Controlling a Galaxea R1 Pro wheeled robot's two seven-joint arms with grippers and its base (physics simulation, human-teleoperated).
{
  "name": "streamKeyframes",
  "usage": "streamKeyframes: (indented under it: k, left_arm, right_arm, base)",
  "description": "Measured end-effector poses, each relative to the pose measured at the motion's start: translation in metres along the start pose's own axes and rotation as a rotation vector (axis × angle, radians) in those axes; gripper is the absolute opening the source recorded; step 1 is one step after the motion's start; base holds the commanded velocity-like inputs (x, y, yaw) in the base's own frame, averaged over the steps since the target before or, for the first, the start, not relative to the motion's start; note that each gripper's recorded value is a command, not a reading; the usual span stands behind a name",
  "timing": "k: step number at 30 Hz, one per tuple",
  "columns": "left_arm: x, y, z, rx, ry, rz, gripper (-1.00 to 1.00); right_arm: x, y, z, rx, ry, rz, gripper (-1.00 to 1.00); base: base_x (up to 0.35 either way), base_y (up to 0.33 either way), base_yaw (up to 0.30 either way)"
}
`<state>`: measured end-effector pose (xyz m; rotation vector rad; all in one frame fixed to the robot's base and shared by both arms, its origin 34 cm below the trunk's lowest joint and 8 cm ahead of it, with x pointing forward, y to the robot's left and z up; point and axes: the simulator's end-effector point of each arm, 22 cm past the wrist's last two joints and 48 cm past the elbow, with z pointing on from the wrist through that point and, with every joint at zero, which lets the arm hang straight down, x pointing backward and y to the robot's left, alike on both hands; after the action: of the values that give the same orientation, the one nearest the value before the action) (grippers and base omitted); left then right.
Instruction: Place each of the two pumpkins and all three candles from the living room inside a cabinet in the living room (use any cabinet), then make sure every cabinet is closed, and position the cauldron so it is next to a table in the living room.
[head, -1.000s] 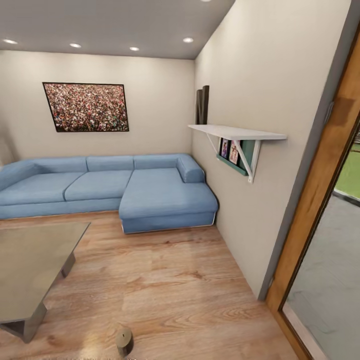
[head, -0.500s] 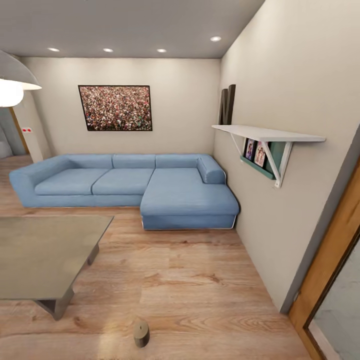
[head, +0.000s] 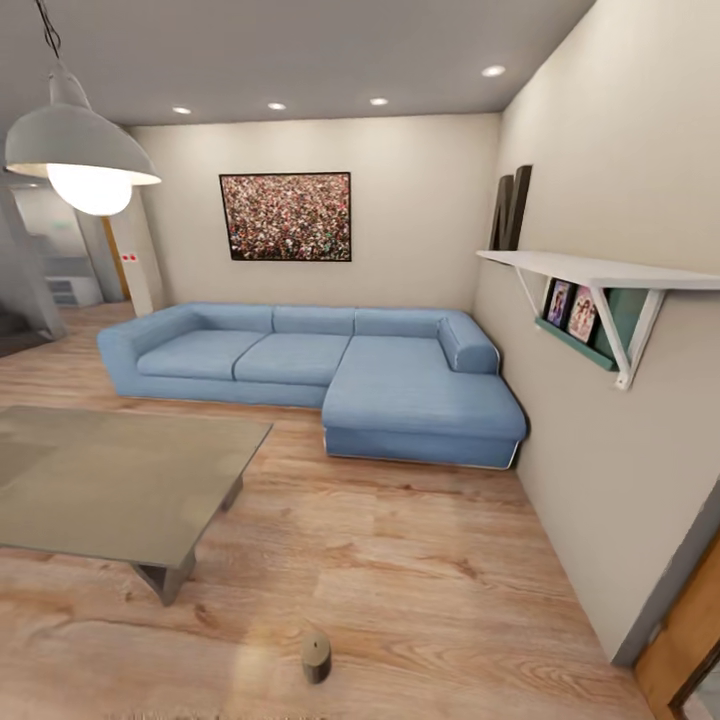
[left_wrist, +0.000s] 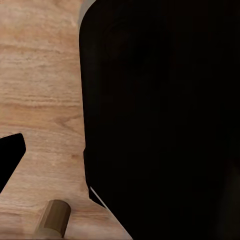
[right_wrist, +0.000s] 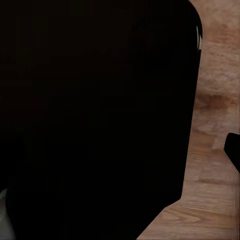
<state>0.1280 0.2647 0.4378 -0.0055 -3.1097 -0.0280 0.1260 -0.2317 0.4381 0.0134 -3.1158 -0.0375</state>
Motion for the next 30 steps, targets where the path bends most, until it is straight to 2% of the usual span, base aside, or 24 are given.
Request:
streamKeyframes:
  k: [30]
  left_arm:
    - [0.0,0.0,0.0,0.0,0.0,0.0,1.0]
  right_arm:
    - [0.0031,0.0019,0.0,-0.003,0.006,-0.004,1.0]
  base:
    - [0.0,0.0,0.285]
